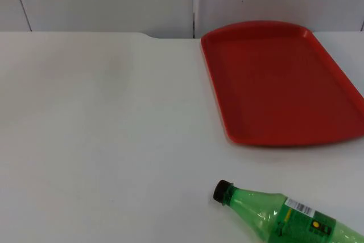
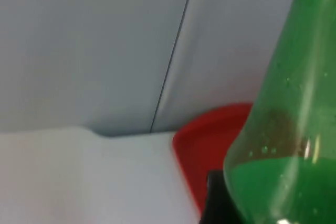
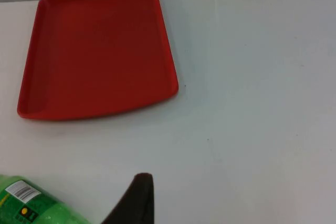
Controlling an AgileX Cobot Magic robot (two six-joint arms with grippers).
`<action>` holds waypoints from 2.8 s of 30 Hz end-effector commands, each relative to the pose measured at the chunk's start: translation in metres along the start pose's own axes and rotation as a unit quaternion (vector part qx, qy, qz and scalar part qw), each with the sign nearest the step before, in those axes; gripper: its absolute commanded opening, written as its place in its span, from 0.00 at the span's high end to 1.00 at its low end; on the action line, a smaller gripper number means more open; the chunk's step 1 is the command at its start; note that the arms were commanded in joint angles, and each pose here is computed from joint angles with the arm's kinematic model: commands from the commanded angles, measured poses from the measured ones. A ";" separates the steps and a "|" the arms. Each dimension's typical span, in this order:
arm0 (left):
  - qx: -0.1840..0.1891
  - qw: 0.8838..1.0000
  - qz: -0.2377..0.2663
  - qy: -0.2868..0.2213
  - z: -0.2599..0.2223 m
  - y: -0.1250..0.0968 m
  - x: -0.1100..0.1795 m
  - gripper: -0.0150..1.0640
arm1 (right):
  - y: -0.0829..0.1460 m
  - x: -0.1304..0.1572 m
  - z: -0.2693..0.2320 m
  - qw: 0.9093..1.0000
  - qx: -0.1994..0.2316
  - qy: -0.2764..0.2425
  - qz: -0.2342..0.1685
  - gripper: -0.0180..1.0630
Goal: Place the bottle upright on the tray.
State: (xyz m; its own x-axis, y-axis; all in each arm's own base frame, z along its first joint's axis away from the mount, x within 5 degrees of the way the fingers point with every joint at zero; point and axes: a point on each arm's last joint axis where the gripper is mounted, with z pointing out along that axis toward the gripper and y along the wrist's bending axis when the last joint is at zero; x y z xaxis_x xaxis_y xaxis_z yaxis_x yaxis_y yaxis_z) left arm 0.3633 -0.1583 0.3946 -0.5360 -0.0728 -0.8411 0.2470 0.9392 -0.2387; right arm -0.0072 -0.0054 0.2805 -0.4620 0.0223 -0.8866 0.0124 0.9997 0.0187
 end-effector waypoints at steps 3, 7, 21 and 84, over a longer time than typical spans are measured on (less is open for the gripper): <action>0.025 0.997 0.011 -0.079 -0.025 -0.002 -0.003 0.99 | 0.000 0.000 0.000 1.000 0.004 -0.004 -0.002 0.01; 0.037 0.992 0.032 -0.119 -0.034 0.000 0.007 0.99 | 0.000 0.000 0.000 1.000 0.004 -0.004 -0.002 0.01; 0.128 0.932 0.121 -0.318 -0.034 0.006 0.069 0.99 | 0.000 0.000 0.000 1.000 0.004 -0.004 -0.002 0.01; 0.254 0.895 0.166 -0.328 0.236 -0.028 0.155 0.99 | 0.000 0.000 0.000 1.000 0.004 -0.004 -0.002 0.01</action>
State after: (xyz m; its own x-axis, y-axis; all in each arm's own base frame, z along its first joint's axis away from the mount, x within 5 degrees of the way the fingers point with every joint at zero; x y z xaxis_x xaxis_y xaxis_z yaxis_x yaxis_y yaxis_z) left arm 0.4619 -0.2699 0.1540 0.1672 -0.1375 -0.9763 0.7195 0.6940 0.0255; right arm -0.0072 -0.0054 0.2805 -0.4621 0.0205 -0.8866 0.0116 0.9998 0.0171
